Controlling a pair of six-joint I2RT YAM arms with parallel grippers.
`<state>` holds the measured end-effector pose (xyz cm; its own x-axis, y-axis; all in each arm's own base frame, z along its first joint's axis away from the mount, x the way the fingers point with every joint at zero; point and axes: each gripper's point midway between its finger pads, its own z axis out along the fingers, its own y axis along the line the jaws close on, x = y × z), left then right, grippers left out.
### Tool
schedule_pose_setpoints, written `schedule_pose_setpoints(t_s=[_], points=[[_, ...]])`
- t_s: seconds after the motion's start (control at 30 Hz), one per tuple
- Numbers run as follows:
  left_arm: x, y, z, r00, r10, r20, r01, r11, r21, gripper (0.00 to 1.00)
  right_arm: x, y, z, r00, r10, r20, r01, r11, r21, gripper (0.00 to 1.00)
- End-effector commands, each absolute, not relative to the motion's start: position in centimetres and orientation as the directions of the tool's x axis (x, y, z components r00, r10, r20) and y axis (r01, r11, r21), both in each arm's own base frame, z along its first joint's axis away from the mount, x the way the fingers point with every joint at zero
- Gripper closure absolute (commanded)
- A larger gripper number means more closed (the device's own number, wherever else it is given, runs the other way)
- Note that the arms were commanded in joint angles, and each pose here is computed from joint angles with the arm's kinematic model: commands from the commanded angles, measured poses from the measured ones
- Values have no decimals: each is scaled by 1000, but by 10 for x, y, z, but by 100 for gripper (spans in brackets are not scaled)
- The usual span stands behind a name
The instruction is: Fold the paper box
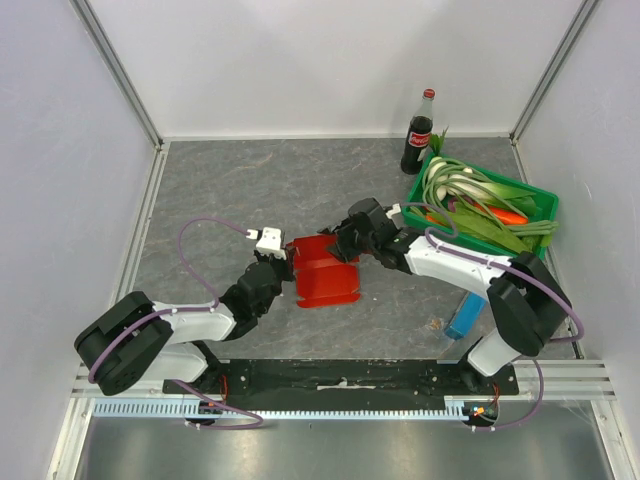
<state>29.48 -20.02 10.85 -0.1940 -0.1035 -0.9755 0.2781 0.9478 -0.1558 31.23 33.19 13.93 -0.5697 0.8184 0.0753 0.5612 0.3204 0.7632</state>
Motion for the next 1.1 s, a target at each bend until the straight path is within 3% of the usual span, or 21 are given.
schedule_pose_setpoints(t_s=[0.0, 0.2, 0.63, 1.07], points=[[298, -193, 126, -115, -99, -988, 254, 959, -126, 98, 334, 339, 154, -503, 853, 139, 577, 212, 789, 51], [297, -191, 128, -102, -89, -991, 254, 961, -112, 98, 342, 339, 151, -483, 861, 162, 591, 184, 785, 63], [296, -194, 128, -80, -47, -996, 247, 967, -66, 98, 342, 341, 143, -486, 861, 149, 608, 210, 766, 66], [296, -197, 125, -74, -30, -997, 247, 968, -47, 98, 342, 343, 134, -488, 860, 150, 616, 217, 757, 79]])
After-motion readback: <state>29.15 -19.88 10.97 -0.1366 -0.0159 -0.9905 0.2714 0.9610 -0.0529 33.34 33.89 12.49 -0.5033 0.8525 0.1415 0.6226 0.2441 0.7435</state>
